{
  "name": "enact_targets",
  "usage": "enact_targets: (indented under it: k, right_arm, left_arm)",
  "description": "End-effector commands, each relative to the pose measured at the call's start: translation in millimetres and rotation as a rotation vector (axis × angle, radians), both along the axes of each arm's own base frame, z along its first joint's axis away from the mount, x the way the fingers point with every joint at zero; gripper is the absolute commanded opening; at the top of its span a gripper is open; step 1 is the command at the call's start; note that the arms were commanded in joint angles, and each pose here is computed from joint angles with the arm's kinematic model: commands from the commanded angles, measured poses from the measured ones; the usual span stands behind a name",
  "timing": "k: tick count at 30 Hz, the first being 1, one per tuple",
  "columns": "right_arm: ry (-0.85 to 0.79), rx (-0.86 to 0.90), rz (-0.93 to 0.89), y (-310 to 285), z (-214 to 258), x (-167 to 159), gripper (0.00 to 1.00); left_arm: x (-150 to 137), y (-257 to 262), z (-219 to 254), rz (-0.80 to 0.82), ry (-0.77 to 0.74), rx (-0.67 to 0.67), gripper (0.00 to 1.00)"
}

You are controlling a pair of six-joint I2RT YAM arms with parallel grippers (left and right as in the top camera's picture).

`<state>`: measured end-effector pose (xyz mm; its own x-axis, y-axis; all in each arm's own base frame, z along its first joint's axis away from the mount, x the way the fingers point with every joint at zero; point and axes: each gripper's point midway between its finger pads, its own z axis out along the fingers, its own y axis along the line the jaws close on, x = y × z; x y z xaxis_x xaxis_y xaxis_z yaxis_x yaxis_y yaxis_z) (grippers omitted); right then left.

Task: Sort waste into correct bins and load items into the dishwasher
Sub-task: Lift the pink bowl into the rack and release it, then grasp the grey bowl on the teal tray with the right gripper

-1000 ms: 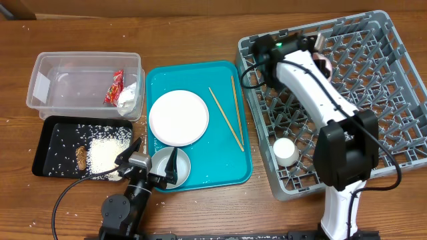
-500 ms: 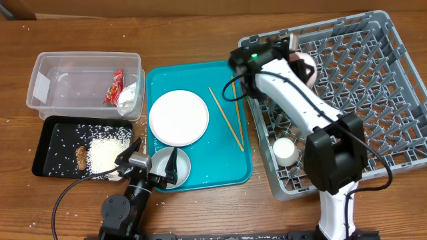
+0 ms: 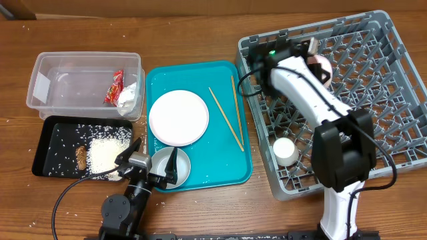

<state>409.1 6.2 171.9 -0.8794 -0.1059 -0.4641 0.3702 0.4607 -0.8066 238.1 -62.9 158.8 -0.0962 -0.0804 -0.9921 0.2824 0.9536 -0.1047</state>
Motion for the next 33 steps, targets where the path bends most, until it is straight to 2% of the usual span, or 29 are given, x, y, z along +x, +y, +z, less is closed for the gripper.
enact_targets:
  k: [1,5,7,11,13,15,18,19,24,28,31,33]
  right_arm:
    - [0.116,0.054,0.056,33,-36,-17,0.04]
    - [0.114,0.002,0.111,47,-25,-17,0.07]
    - [0.097,0.007,0.113,51,-19,-18,0.22]
    - [0.014,0.076,0.081,65,3,-28,0.34]
    - [0.014,0.143,0.086,79,7,-32,0.47]
    - [0.019,0.268,0.081,98,7,-38,0.53]
    - [0.107,0.507,0.118,138,-2,-46,0.54]
    - [0.122,0.534,0.131,143,-3,-46,0.54]
    - [0.355,0.931,0.300,220,-29,-59,0.54]
    - [0.556,1.272,0.477,288,-28,-85,0.54]
    - [0.669,1.420,0.571,320,-23,-107,0.54]
    - [0.722,1.447,0.579,331,-26,-122,0.54]
  left_arm:
    - [0,2,-2,0.005,0.000,0.011,1.00]
    - [0,2,-2,0.005,0.000,0.011,1.00]
    - [0,2,-2,0.005,0.000,0.011,1.00]
    - [0,2,-2,0.005,0.000,0.011,1.00]
    - [0,2,-2,0.005,0.000,0.011,1.00]
    - [0,2,-2,0.005,0.000,0.011,1.00]
    - [0,2,-2,0.005,0.000,0.011,1.00]
    - [0,2,-2,0.005,0.000,0.011,1.00]
    - [0,2,-2,0.005,0.000,0.011,1.00]
    - [0,2,-2,0.005,0.000,0.011,1.00]
    - [0,2,-2,0.005,0.000,0.011,1.00]
    - [0,2,-2,0.005,0.000,0.011,1.00]
